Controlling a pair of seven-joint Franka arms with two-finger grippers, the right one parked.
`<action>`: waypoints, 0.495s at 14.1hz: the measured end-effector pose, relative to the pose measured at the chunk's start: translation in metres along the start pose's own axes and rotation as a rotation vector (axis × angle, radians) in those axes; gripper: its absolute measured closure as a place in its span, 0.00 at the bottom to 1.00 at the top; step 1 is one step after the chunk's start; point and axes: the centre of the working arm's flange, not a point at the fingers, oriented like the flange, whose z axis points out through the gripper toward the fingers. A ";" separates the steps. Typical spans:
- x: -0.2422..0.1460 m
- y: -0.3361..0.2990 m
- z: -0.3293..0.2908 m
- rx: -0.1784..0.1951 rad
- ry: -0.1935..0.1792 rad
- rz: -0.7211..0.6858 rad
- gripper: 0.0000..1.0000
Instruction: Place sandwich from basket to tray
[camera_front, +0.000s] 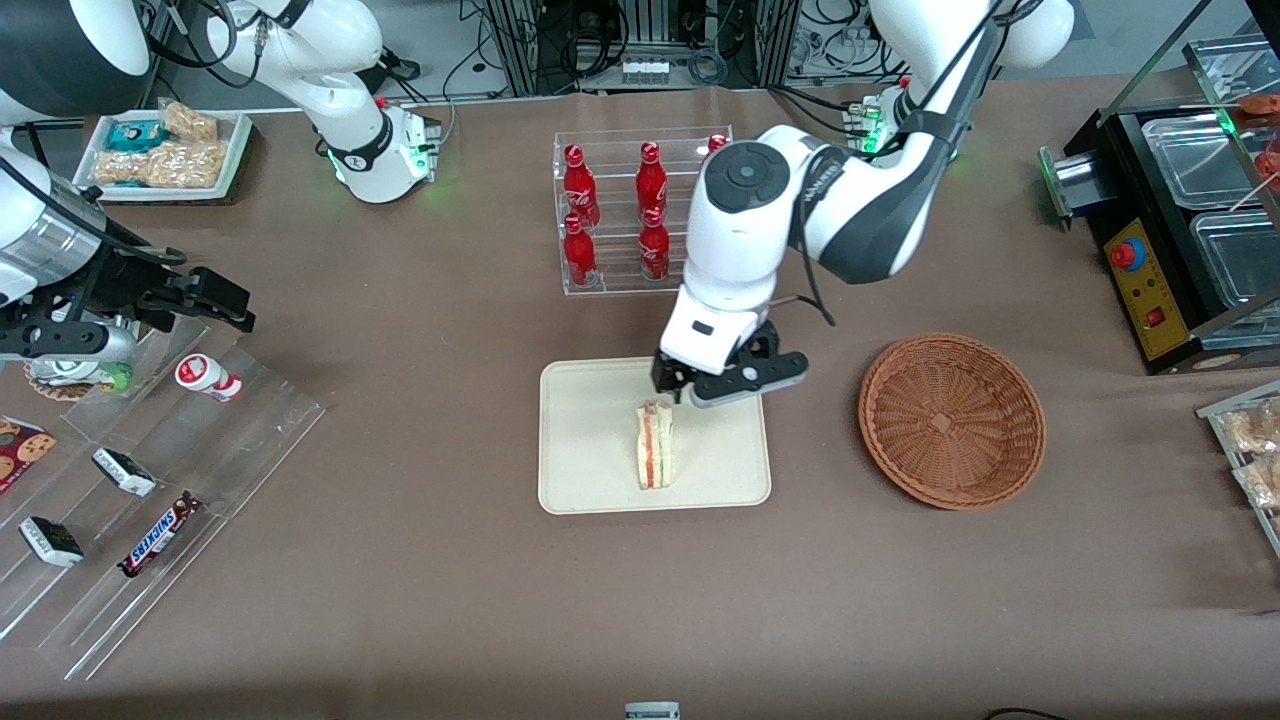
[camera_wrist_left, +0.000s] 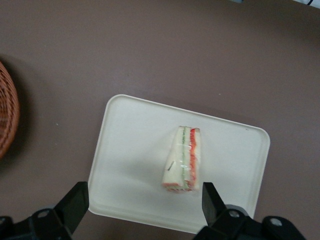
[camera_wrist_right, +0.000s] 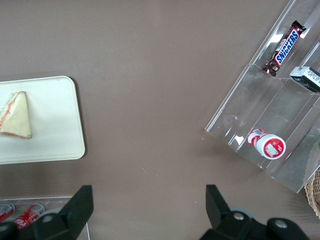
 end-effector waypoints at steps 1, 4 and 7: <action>0.009 -0.012 -0.002 0.025 -0.008 0.004 0.00; 0.046 -0.065 -0.013 0.103 -0.043 -0.041 0.00; 0.085 -0.127 -0.019 0.145 -0.089 0.019 0.00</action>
